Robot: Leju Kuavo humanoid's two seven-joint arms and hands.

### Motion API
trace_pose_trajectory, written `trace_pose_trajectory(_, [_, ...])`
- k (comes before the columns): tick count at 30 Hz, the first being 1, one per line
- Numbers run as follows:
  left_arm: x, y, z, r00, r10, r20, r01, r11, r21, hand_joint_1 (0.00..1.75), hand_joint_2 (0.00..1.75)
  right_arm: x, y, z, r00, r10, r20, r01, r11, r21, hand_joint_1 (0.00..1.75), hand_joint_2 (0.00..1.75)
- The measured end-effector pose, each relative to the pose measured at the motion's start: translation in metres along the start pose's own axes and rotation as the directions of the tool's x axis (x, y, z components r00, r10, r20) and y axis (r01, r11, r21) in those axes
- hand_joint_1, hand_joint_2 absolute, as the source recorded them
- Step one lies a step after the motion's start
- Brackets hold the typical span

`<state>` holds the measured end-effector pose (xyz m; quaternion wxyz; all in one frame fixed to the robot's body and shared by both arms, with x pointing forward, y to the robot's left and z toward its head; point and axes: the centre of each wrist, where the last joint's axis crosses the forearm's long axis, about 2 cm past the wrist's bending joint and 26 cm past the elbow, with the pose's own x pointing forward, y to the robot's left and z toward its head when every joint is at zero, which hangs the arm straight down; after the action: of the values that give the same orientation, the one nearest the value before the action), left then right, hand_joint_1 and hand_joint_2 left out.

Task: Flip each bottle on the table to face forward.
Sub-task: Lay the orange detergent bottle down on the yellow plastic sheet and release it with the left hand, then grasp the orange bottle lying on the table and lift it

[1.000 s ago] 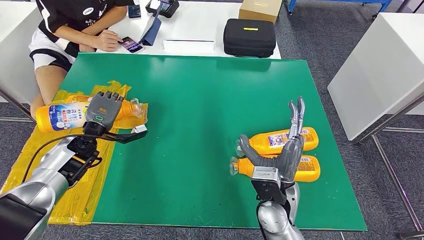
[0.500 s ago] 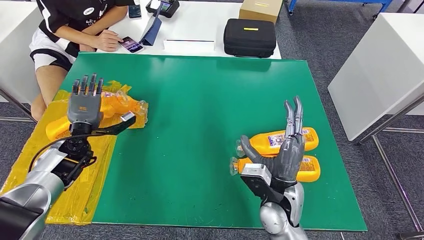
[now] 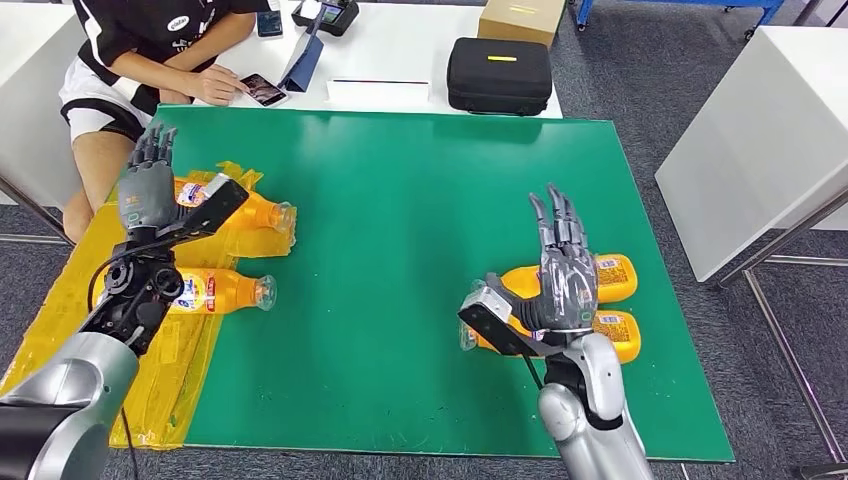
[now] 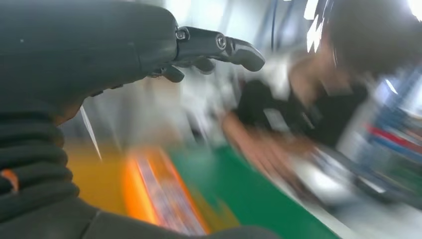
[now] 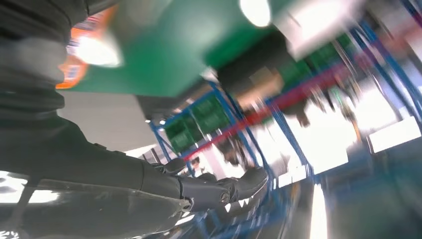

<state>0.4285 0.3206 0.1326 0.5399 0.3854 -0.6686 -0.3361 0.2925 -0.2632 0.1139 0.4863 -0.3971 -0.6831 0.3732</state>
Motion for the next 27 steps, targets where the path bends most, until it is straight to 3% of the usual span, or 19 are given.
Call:
trace_pose_trajectory(2, [0.009,-0.004,-0.003,0.962,0.27,0.044,-0.269,0.963,-0.008,0.0,0.0,-0.022,0.003,-0.009,0.997,0.068,-0.021,-0.065,0.991,0.119,0.0,1.75])
trace_pose_trajectory(5, [0.029,-0.013,-0.007,0.843,0.524,0.125,-0.525,0.851,-0.031,0.0,0.0,-0.062,0.006,-0.021,0.989,0.144,-0.029,-0.131,0.954,0.27,0.0,1.75])
trace_pose_trajectory(8, [0.048,-0.021,-0.007,0.747,0.642,0.172,-0.646,0.763,-0.042,0.0,0.0,-0.103,-0.001,-0.031,0.981,0.192,-0.04,-0.164,0.914,0.371,0.0,1.75])
trace_pose_trajectory(12, [0.06,-0.027,-0.006,0.707,0.682,0.187,-0.689,0.724,-0.041,0.0,0.0,-0.132,-0.011,-0.04,0.971,0.229,-0.076,-0.177,0.89,0.42,0.0,1.75])
trace_pose_trajectory(16, [0.065,-0.029,-0.006,0.675,0.713,0.193,-0.719,0.693,-0.046,0.0,1.75,-0.141,-0.015,-0.045,0.966,0.239,-0.099,-0.172,0.879,0.445,0.0,1.75])
trace_pose_trajectory(27, [0.092,-0.045,0.003,0.515,0.832,0.207,-0.83,0.544,-0.123,0.0,1.75,-0.169,-0.042,-0.07,0.933,0.284,-0.221,-0.124,0.832,0.541,0.0,1.75])
